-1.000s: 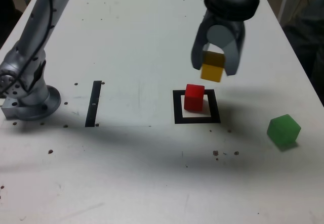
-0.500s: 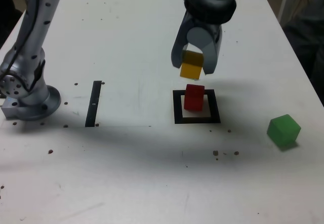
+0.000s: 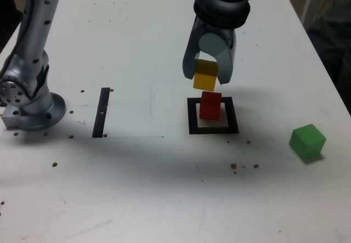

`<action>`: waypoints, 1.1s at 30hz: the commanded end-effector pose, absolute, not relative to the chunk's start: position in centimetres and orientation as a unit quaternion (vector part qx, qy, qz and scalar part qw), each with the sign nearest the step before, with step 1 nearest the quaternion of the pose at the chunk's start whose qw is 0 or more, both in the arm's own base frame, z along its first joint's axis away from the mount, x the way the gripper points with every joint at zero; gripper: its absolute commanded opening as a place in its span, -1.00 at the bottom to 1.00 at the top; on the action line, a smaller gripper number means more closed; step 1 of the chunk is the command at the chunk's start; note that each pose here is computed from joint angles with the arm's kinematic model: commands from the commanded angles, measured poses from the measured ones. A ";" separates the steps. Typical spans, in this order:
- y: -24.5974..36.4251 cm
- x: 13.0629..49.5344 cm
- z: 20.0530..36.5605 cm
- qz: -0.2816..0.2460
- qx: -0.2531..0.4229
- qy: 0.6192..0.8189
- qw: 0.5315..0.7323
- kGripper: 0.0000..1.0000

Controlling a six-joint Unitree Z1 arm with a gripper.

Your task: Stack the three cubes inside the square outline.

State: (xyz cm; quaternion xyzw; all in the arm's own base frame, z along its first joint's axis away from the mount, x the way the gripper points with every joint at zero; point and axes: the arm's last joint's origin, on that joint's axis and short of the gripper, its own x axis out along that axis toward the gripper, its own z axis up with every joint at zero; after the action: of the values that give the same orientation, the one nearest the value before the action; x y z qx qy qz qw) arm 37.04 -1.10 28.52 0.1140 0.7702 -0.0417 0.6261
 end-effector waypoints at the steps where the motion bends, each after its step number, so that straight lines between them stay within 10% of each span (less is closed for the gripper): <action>1: -1.1 37.1 28.4 -0.043 0.110 0.766 0.631 -0.63; 33: -1.2 37.4 26.2 -0.057 0.100 0.765 0.634 -0.35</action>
State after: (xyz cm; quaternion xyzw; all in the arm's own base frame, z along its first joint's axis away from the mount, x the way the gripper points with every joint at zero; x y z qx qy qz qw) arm 37.32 -1.34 26.49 0.0986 0.7625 -0.0578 0.6368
